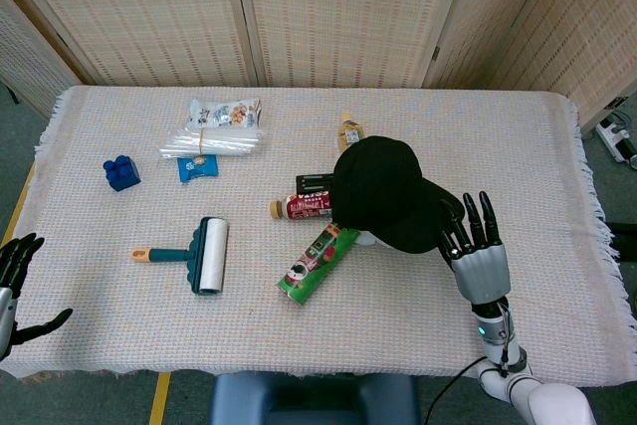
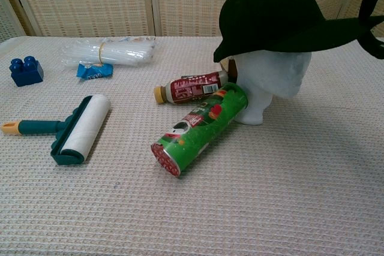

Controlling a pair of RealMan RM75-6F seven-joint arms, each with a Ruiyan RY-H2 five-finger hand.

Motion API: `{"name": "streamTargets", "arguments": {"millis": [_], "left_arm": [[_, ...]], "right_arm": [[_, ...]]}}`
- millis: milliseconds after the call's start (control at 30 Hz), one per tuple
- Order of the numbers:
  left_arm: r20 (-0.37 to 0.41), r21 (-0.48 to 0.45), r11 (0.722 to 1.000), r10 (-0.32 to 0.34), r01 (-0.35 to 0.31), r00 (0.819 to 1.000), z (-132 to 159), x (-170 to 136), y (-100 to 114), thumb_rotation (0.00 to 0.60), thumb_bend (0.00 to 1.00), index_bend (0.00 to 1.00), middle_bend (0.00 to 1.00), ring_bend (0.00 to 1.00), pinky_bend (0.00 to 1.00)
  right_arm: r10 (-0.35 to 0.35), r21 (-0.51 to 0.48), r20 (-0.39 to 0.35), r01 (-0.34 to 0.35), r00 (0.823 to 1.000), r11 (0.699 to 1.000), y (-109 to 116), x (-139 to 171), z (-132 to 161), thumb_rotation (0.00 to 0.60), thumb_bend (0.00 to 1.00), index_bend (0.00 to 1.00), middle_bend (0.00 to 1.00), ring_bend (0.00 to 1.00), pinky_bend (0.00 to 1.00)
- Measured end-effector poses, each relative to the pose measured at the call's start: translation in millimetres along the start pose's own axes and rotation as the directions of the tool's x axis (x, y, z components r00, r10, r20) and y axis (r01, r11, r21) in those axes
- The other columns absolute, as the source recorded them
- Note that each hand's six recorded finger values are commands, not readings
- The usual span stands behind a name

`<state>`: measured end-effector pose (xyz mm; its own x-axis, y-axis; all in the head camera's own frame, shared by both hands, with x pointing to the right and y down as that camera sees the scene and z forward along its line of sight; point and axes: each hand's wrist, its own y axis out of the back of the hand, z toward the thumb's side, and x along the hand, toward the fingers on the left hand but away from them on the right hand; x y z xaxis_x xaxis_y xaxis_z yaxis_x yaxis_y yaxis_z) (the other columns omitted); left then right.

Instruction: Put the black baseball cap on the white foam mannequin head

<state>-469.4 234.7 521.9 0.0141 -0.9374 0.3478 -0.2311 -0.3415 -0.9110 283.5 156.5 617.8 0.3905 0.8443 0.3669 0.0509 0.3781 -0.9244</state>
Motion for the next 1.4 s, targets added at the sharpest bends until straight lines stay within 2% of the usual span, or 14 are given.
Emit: {"name": "streamTargets", "arguments": {"millis": [33, 100, 300, 567, 667, 767, 867, 967, 1000, 1067, 1100, 1133, 1300, 1400], "left_arm": [[0.000, 0.001, 1.000, 0.000, 0.000, 1.000, 0, 0, 0, 0.600, 0.13, 0.09, 0.09, 0.01, 0.18], [0.000, 0.003, 1.000, 0.000, 0.000, 1.000, 0, 0, 0, 0.600, 0.13, 0.09, 0.09, 0.01, 0.18], [0.001, 0.009, 1.000, -0.005, 0.005, 1.000, 1, 1, -3, 0.600, 0.13, 0.09, 0.09, 0.01, 0.18], [0.010, 0.023, 1.000, -0.006, 0.005, 1.000, 3, 0, -6, 0.600, 0.13, 0.09, 0.09, 0.01, 0.18], [0.002, 0.036, 0.999, -0.013, 0.013, 1.000, 1, 1, -8, 0.600, 0.13, 0.09, 0.09, 0.01, 0.18], [-0.016, 0.054, 0.998, -0.025, 0.025, 1.000, -4, 3, -12, 0.600, 0.13, 0.09, 0.09, 0.01, 0.18], [-0.025, 0.064, 0.997, -0.032, 0.033, 0.999, -5, 7, -16, 0.600, 0.13, 0.09, 0.09, 0.01, 0.18], [-0.005, 0.064, 0.997, -0.034, 0.034, 0.999, 0, 7, -17, 0.600, 0.13, 0.09, 0.09, 0.01, 0.18], [0.004, 0.065, 0.997, -0.035, 0.035, 0.999, 2, 6, -18, 0.600, 0.13, 0.09, 0.09, 0.01, 0.18], [0.011, 0.067, 0.997, -0.038, 0.037, 0.999, 3, 5, -20, 0.600, 0.13, 0.09, 0.09, 0.01, 0.18], [0.016, 0.069, 0.997, -0.040, 0.039, 0.999, 4, 5, -20, 0.600, 0.13, 0.09, 0.09, 0.01, 0.18], [0.020, 0.074, 0.996, -0.043, 0.041, 0.999, 5, 4, -21, 0.600, 0.13, 0.09, 0.09, 0.01, 0.18], [0.052, 0.106, 0.994, -0.037, 0.032, 0.998, 12, 3, -28, 0.600, 0.13, 0.09, 0.10, 0.01, 0.18], [0.080, 0.116, 0.993, -0.032, 0.022, 0.996, 16, 1, -30, 0.600, 0.13, 0.10, 0.10, 0.01, 0.18]], "right_arm": [[0.007, 0.001, -0.001, -0.007, 1.000, 1.000, 0, 1, -2, 0.600, 0.20, 0.11, 0.05, 0.00, 0.00], [0.013, -0.006, 0.001, -0.013, 1.000, 1.000, 2, 4, -6, 0.600, 0.16, 0.01, 0.01, 0.00, 0.00], [0.034, -0.036, 0.004, -0.034, 0.999, 0.999, 14, 11, -19, 0.600, 0.08, 0.00, 0.00, 0.00, 0.00], [0.107, -0.055, 0.002, -0.107, 0.994, 0.993, 39, 27, -34, 0.600, 0.06, 0.00, 0.00, 0.00, 0.00], [0.153, -0.065, 0.031, -0.151, 0.988, 0.986, 51, 34, -43, 0.600, 0.06, 0.00, 0.00, 0.00, 0.00], [0.221, -0.070, 0.077, -0.215, 0.972, 0.974, 64, 38, -55, 0.600, 0.06, 0.00, 0.00, 0.00, 0.00], [0.313, -0.080, 0.133, -0.304, 0.940, 0.949, 78, 42, -66, 0.600, 0.06, 0.00, 0.00, 0.00, 0.00], [0.421, -0.104, 0.191, -0.408, 0.887, 0.907, 94, 49, -78, 0.600, 0.06, 0.00, 0.00, 0.00, 0.00], [0.453, -0.109, 0.208, -0.440, 0.867, 0.891, 100, 52, -82, 0.600, 0.06, 0.00, 0.00, 0.00, 0.00], [0.524, -0.109, 0.245, -0.514, 0.816, 0.851, 110, 60, -94, 0.600, 0.06, 0.00, 0.00, 0.00, 0.00], [0.558, -0.113, 0.270, -0.550, 0.784, 0.827, 114, 67, -100, 0.600, 0.06, 0.00, 0.00, 0.00, 0.00], [0.577, -0.120, 0.288, -0.569, 0.764, 0.814, 117, 72, -104, 0.600, 0.06, 0.00, 0.00, 0.00, 0.00], [0.638, -0.184, 0.332, -0.616, 0.695, 0.766, 121, 90, -121, 0.600, 0.06, 0.00, 0.00, 0.00, 0.00], [0.652, -0.187, 0.328, -0.630, 0.683, 0.754, 128, 94, -125, 0.600, 0.06, 0.00, 0.00, 0.00, 0.00]]}}
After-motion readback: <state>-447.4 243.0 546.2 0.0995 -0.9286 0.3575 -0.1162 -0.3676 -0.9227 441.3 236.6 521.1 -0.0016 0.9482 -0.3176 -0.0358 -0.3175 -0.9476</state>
